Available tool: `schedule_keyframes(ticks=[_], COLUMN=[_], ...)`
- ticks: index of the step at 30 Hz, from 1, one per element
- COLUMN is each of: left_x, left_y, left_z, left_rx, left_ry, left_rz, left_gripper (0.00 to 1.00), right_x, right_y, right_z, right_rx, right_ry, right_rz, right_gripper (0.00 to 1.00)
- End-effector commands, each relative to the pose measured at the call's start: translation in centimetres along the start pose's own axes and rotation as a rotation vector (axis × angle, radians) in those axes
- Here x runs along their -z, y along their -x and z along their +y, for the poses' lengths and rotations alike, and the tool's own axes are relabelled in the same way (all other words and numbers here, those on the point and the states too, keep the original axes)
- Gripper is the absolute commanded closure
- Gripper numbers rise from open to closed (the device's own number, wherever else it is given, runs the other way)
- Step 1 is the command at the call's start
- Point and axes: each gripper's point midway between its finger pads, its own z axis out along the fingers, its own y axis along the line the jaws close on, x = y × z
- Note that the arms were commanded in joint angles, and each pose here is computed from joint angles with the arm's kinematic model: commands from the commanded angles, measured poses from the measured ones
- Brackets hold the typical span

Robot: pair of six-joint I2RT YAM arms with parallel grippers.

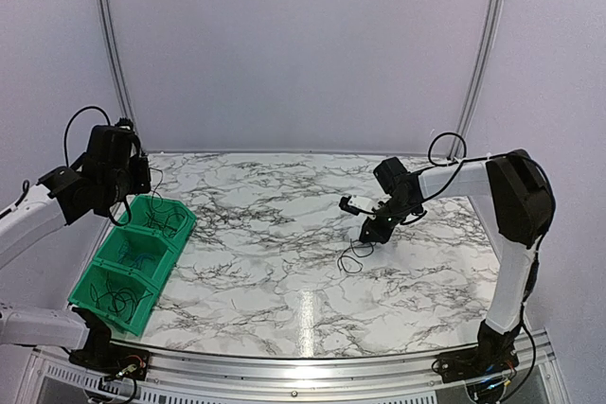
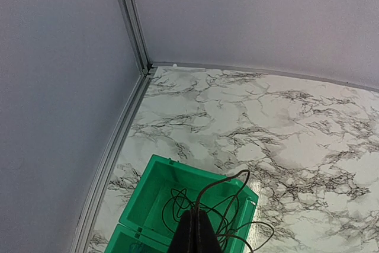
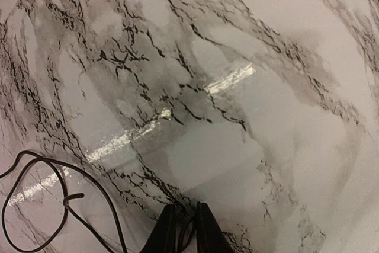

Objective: Untangle the cables

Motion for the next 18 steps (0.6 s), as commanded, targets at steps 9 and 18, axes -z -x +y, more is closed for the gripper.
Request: schedule_keyframes(ticks=[9, 18], left_x=[-2.6, -5.1], left_y=[2.9, -2.0], left_z=[1.4, 3.5], left_rx=[0.043, 0.045], left_ry=[0.006, 0.103], left_rz=[-0.039, 0.074], left_gripper=[1.00, 1.00], right_x=[-1.8, -1.8], right_y=[-5.0, -5.2], right_z=[0.4, 0.5], right_rx=[-0.029, -0.030], right_ry=[0.008, 0.014], right_rz=[0.188, 0.194], right_gripper=[0.86, 0.86])
